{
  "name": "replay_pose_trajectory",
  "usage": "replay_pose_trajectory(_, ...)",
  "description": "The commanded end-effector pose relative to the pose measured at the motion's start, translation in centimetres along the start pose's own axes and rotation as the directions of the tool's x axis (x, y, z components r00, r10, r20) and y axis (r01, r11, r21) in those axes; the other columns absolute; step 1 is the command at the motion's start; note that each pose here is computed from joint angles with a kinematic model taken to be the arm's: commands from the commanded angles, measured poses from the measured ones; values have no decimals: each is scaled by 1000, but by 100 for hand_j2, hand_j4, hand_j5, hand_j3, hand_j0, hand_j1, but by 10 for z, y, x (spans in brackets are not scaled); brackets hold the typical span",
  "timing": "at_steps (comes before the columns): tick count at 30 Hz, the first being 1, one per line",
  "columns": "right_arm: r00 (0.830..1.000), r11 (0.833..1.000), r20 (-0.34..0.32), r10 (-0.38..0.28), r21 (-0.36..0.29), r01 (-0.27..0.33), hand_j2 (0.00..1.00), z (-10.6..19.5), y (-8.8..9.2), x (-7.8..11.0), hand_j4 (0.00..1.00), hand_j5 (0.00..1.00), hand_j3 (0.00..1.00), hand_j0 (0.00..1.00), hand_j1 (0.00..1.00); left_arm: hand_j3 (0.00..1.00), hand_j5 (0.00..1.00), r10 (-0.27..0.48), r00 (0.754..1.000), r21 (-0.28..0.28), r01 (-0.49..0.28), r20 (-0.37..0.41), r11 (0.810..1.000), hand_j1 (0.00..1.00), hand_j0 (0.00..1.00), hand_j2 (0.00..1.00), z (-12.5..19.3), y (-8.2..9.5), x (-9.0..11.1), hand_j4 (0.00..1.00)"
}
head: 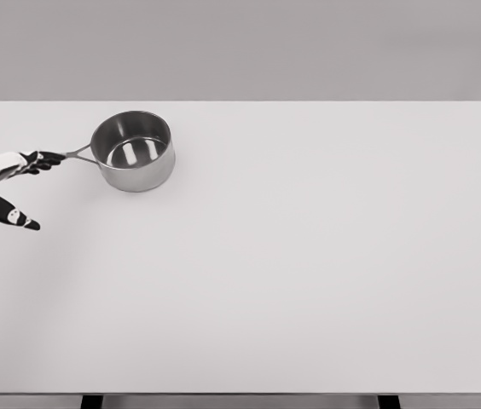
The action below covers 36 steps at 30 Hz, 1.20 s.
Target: Rotate pot handle
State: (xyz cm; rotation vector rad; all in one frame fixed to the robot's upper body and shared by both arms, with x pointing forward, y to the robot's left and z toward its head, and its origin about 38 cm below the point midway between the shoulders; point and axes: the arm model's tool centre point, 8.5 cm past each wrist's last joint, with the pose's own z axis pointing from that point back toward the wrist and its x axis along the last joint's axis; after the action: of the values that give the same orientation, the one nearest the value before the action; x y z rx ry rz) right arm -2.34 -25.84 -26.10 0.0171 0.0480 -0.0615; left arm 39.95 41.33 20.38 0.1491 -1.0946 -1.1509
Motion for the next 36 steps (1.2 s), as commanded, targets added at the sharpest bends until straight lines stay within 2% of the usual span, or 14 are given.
replay_pose_trajectory(1,1000,1000,0,0,0,0,100,0,0,0,100,100,100,100,100,100,100,7,1000,-6,-7,-3,1000,100,100,100,-2,-3,-2,100)
replay_pose_trajectory(15,1000,1000,0,0,0,0,100,0,0,0,100,100,100,100,100,100,100,21,1000,25,-21,-20,999,100,100,100,-10,6,-9,100)
replay_pose_trajectory(22,1000,1000,0,0,0,0,100,0,0,0,100,100,100,100,100,100,100,11,1000,37,-11,-16,999,100,100,100,-12,9,-6,100)
replay_pose_trajectory(29,1000,1000,-1,0,1,0,100,0,0,0,100,100,100,100,100,100,100,17,1000,33,-16,-14,999,100,100,100,-14,6,-7,100)
replay_pose_trajectory(36,1000,1000,0,0,0,0,100,0,0,0,100,100,100,100,100,100,100,-32,998,13,31,46,999,100,100,100,-9,-2,14,100)
